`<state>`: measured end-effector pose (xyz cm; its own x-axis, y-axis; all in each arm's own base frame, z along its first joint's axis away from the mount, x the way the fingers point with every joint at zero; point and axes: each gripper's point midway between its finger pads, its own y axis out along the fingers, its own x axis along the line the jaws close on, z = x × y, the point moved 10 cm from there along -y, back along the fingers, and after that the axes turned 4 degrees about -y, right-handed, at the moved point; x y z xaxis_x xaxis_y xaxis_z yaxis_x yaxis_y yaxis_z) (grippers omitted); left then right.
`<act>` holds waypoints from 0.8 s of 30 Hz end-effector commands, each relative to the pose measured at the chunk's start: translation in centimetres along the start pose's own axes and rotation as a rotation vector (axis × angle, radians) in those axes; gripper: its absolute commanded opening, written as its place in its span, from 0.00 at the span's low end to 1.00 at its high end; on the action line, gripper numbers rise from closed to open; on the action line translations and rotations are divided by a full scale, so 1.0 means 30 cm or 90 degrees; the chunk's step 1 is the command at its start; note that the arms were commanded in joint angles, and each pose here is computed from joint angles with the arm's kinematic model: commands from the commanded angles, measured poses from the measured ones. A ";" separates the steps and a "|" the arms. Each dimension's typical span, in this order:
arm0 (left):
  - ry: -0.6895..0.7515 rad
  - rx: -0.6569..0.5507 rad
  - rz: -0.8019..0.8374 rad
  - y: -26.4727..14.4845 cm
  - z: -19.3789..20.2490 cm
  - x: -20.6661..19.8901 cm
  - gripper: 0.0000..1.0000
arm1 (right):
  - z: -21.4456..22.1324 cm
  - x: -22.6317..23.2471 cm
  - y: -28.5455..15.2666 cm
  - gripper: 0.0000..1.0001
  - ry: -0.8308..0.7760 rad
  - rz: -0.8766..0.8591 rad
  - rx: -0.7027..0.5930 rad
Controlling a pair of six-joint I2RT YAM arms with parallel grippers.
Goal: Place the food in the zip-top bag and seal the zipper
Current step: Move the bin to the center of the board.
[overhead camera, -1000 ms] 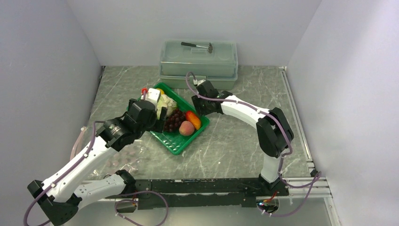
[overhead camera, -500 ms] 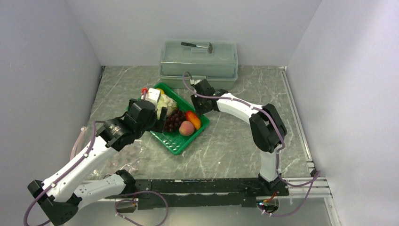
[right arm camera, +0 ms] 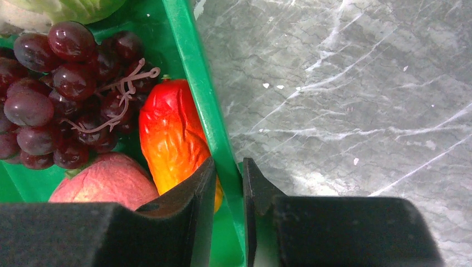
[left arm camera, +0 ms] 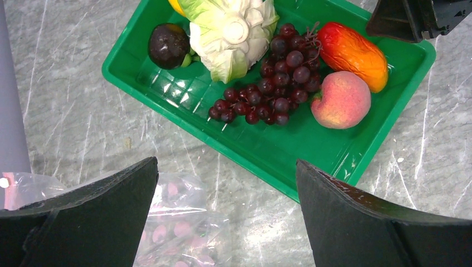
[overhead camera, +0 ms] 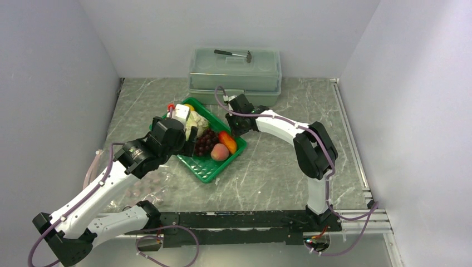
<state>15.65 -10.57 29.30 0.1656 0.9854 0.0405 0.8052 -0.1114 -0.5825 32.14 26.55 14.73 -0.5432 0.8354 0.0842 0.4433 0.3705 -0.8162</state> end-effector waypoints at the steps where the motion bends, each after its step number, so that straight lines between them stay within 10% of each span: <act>1: -0.011 -0.020 0.002 -0.013 -0.028 -0.003 0.98 | -0.032 0.000 -0.026 0.00 0.018 -0.003 -0.033; 24: -0.010 -0.014 -0.002 -0.004 -0.026 -0.007 0.98 | 0.150 -0.028 -0.219 0.00 0.068 0.042 -0.061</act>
<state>15.81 -10.71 29.10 0.1657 0.9850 0.0474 0.7998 -0.1061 -0.5909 26.70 22.39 14.98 -0.5015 0.8597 0.0973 0.4407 0.3506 -0.8263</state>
